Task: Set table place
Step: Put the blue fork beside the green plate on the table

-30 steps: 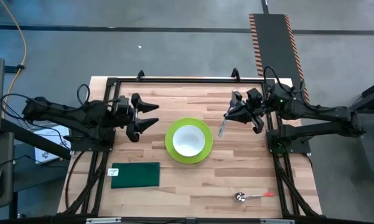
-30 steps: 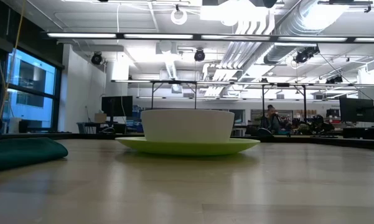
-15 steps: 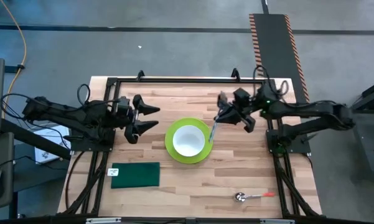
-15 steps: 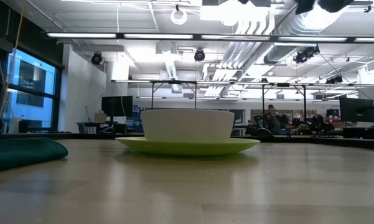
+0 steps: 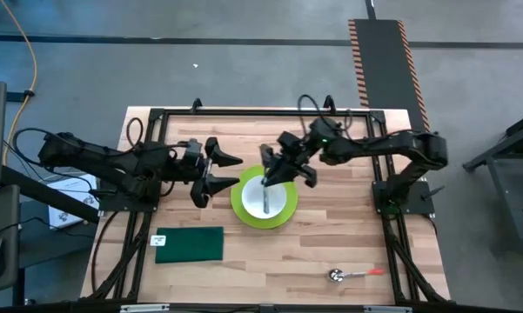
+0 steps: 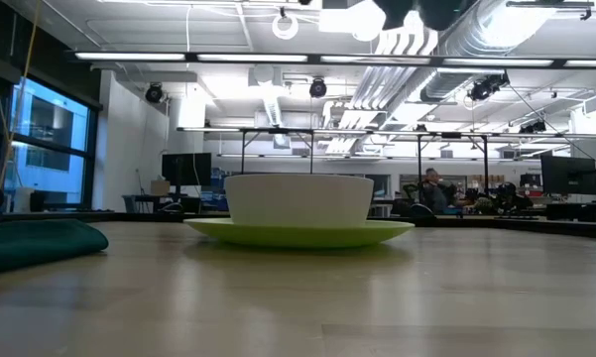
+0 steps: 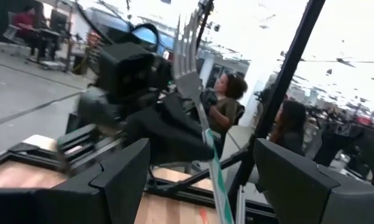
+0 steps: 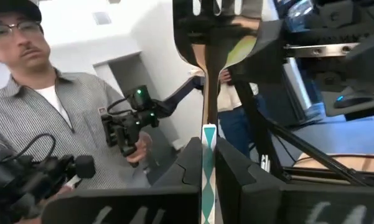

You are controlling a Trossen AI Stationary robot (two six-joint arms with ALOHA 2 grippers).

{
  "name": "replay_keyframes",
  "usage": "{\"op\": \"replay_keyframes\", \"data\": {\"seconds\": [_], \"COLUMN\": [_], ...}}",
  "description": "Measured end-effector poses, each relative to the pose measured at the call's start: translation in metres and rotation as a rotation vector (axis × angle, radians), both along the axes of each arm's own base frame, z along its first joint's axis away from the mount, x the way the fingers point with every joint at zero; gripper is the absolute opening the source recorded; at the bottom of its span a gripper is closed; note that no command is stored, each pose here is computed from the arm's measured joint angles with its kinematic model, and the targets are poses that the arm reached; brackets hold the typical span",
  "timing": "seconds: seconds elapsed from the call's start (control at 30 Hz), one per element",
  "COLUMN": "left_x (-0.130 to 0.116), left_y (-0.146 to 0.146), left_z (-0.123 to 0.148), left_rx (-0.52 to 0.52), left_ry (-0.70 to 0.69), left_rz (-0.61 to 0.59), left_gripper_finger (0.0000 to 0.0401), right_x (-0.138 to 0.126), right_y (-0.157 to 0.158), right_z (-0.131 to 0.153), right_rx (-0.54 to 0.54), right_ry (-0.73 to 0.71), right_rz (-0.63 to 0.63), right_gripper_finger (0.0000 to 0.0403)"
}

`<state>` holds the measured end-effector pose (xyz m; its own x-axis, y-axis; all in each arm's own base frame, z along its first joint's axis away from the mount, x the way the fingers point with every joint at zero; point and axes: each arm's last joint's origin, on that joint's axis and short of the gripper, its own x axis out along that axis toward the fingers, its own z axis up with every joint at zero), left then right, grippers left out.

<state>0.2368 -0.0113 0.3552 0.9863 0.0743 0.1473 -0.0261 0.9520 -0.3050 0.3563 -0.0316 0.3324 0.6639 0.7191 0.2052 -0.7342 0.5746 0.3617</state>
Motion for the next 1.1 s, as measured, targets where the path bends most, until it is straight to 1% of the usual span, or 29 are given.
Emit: {"op": "replay_keyframes", "data": {"seconds": [0.17,0.33,0.57,0.7,0.87,0.93,1.0,1.1], "left_x": [0.008,0.01,0.011,0.021,0.037,0.038,0.038,0.036], "left_y": [-0.001,-0.002,-0.003,-0.003,0.0,0.0,0.0,0.0], "left_z": [0.007,0.009,0.009,0.002,-0.006,-0.007,-0.005,-0.004], "left_rx": [-0.003,-0.024,-0.061,-0.069,-0.089,-0.085,-0.071,-0.063], "left_ry": [0.027,0.028,0.017,0.036,0.013,0.013,0.0,-0.008], "left_rz": [-0.013,-0.06,-0.079,-0.071,-0.092,-0.093,-0.092,-0.089], "left_gripper_finger": [0.0278,0.0278,0.0278,0.0278,0.0278,0.0277,0.0271,0.0252], "right_x": [0.024,0.035,0.036,0.037,0.037,0.037,0.037,0.037], "right_y": [0.0,-0.002,-0.004,-0.003,-0.003,-0.003,-0.003,-0.003], "right_z": [0.004,0.0,-0.001,-0.002,-0.002,-0.003,-0.002,-0.003], "right_rx": [-0.014,-0.017,-0.018,-0.015,-0.013,-0.012,-0.013,-0.022], "right_ry": [0.003,0.053,0.067,0.069,0.077,0.084,0.077,0.071], "right_rz": [0.055,0.057,0.04,0.03,0.029,0.029,0.03,0.028], "right_gripper_finger": [0.0,0.0,0.0,0.0,0.0,0.0,0.0,0.0]}}
